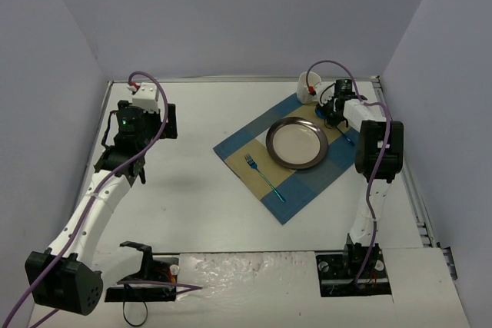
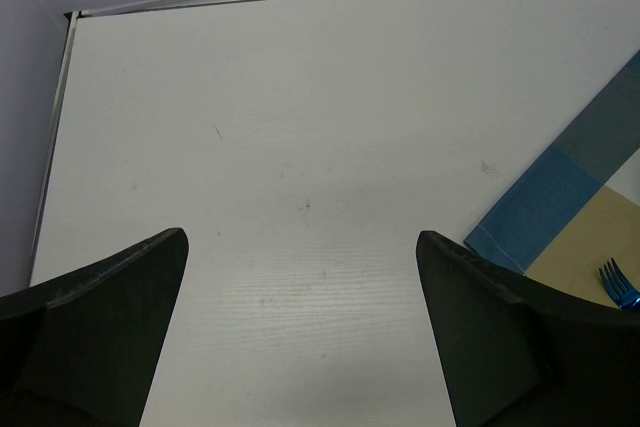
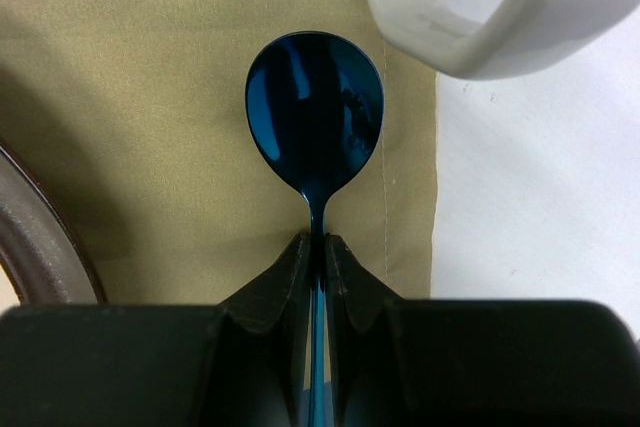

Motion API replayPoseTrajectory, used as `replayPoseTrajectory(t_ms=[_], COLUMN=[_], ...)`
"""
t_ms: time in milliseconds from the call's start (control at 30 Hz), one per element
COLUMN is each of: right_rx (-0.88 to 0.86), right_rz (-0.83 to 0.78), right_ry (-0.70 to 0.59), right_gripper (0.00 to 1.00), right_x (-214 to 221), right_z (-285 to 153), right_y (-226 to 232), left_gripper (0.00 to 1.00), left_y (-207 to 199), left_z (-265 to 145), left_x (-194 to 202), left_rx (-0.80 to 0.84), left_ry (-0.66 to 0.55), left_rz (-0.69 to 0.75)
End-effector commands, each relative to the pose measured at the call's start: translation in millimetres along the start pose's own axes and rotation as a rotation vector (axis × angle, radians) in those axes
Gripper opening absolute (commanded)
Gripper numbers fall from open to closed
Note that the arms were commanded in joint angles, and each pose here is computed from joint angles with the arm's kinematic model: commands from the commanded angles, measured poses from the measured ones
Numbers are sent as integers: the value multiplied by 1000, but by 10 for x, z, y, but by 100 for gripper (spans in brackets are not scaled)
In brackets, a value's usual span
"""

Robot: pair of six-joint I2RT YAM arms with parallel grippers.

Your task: Set the dinner table for one person

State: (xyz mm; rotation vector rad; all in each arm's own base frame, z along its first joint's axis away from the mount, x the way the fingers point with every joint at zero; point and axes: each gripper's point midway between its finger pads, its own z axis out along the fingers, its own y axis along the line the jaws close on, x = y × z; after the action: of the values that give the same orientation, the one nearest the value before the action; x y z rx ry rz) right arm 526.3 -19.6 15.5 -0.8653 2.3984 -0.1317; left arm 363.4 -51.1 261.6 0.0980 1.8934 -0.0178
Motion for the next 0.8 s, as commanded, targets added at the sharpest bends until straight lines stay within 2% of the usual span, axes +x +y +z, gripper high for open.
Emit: replayPoseTrajectory(t_ms=[0, 300, 567, 600, 700, 733, 767], right_rx=[20, 30, 118, 124, 247, 244, 291], right_rz=[-21, -26, -25, -24, 6, 18, 28], right_ry=[-53, -69, -125, -129, -193, -189, -230], right_gripper=[11, 19, 28, 31, 45, 45, 55], right_x=[-158, -207, -457, -463, -668, -648, -780], right_z=[-65, -126, -554, -606, -1124, -1113, -1366], right_y=[-106, -140, -275, -251, -436, -416, -450], left_gripper=[96, 95, 96, 96, 96, 96, 96], left_y=[16, 18, 22, 23, 17, 17, 18], left_z=[-45, -48, -78, -83, -113, -113, -128], left_x=[-413, -408, -454, -460, -488, -489, -502], left_rx=[3, 4, 9, 9, 16, 16, 18], left_ry=[-114, -113, -129, -131, -140, -140, -143], left_rz=[-22, -21, -33, -34, -38, -38, -40])
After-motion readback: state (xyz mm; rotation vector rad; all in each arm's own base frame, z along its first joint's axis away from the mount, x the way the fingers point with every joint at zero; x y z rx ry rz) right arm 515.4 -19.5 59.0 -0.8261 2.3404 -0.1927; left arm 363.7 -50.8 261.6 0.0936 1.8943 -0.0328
